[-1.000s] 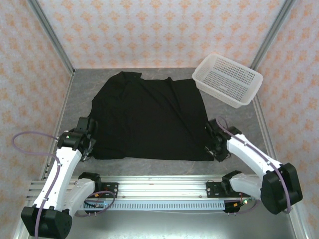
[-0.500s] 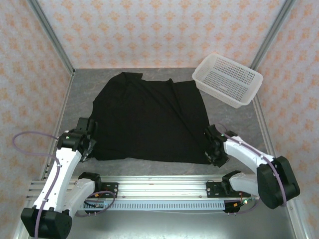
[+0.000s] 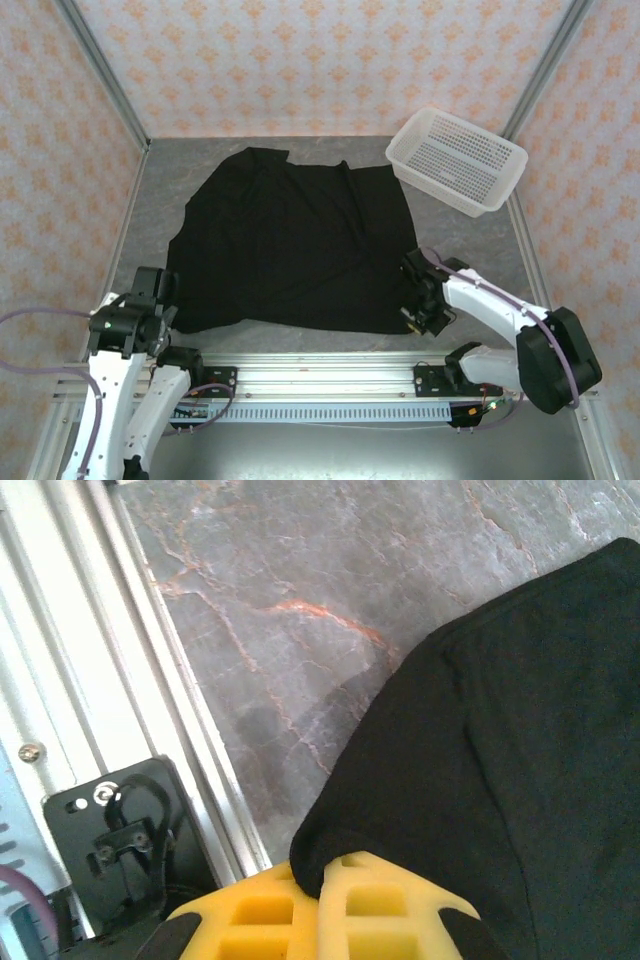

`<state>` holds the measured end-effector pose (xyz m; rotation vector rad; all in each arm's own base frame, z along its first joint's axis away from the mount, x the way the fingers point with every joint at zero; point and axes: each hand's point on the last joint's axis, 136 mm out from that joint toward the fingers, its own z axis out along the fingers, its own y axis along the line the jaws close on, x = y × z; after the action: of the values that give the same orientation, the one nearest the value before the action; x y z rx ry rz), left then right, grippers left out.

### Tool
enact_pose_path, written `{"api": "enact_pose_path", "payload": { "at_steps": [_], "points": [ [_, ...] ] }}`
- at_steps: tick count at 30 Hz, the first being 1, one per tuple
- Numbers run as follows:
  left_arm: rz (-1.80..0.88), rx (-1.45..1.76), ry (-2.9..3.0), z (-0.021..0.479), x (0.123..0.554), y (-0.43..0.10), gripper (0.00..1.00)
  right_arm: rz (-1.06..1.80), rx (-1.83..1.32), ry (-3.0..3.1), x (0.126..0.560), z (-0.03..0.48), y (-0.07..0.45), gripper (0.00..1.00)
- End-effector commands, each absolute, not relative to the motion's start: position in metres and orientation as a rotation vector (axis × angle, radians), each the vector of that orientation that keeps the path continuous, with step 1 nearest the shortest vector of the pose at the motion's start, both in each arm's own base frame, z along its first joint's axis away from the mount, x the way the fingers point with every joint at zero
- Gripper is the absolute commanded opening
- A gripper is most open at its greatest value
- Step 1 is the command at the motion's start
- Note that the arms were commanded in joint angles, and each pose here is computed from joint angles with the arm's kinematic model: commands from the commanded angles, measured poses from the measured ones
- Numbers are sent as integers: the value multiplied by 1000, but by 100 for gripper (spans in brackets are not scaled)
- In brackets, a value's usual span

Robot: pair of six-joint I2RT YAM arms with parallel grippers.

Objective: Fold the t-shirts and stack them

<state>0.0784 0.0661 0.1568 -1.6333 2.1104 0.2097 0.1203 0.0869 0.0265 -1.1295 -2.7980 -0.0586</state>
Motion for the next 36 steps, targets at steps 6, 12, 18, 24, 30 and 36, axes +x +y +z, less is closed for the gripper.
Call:
{"api": "enact_pose_path", "payload": {
  "at_steps": [6, 12, 18, 24, 30, 36],
  "points": [
    [109, -1540, 2181, 137, 115, 53, 0, -31, -1159, -2862, 124, 51, 78, 0],
    [9, -1438, 2271, 136, 173, 37, 0, -72, -1280, -2854, 145, 54, 80, 0],
    [85, -1388, 2265, 153, 211, 45, 0, -120, -1412, -2866, 178, 74, 71, 0],
    [194, -1351, 2195, 177, 241, 61, 0, -85, -1456, -2879, 213, 86, 65, 0],
    [259, -1289, 2150, 200, 273, 71, 0, -85, -1476, -2905, 247, 95, 64, 0],
    [282, -1194, 2159, 212, 304, 73, 0, -47, -1481, -2934, 273, 99, 62, 0]
  ]
}}
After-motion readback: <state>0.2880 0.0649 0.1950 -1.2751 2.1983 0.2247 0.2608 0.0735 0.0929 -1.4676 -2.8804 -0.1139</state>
